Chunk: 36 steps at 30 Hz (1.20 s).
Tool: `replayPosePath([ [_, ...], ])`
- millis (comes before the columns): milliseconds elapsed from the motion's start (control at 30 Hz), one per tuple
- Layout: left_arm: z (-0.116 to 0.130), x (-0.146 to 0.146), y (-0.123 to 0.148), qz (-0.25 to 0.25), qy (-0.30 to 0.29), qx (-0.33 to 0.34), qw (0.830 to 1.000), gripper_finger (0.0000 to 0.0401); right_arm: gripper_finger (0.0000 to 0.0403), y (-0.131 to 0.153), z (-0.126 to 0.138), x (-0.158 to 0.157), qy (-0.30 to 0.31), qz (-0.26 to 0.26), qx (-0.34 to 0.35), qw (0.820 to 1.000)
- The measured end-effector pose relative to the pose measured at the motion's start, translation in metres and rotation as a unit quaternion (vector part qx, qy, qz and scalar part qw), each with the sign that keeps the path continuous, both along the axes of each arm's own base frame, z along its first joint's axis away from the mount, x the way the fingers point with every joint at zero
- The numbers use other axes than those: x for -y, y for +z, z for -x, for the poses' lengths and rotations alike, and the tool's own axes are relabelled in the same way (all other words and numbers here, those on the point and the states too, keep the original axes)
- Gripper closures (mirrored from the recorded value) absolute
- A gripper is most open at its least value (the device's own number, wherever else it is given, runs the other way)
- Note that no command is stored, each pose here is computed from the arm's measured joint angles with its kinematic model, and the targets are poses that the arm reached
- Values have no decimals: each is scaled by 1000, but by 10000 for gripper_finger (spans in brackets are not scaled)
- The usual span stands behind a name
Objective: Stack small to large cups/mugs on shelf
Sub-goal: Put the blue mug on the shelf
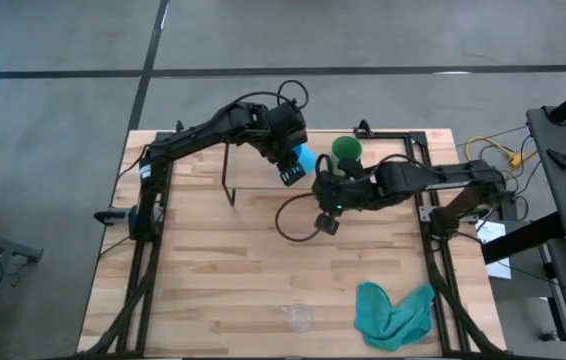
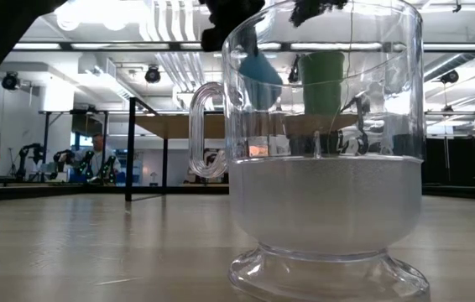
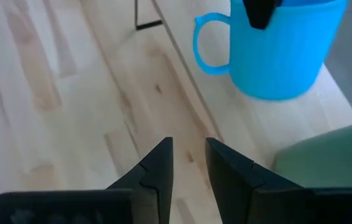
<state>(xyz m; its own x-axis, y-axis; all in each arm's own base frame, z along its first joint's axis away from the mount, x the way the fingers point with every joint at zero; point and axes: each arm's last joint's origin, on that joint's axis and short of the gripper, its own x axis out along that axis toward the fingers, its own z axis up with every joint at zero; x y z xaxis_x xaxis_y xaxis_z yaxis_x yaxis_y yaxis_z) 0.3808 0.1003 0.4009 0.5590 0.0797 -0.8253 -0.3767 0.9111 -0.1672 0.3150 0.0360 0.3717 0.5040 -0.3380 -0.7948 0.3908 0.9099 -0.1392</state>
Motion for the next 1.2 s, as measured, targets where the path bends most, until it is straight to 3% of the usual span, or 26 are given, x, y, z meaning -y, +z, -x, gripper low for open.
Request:
replayPosePath([
  [267, 1, -4, 0, 0, 4, 1, 1000, 401, 314, -20, -25, 5, -13, 4, -6, 1000],
  [400, 0, -5, -6, 4, 6, -10, 1000, 401, 314, -27, -35, 5, -28, 31, 6, 999],
  [600, 0, -7, -11, 7, 8, -21, 1000, 401, 314, -31, -38, 6, -36, 35, 3, 999],
  [767, 1, -11, -11, 6, 10, -22, 1000, 401, 314, -30, -40, 9, -61, 74, 10, 995],
  [1200, 3, -14, -14, 12, 12, -37, 999, 401, 314, -44, -56, 27, -82, 77, 10, 994],
])
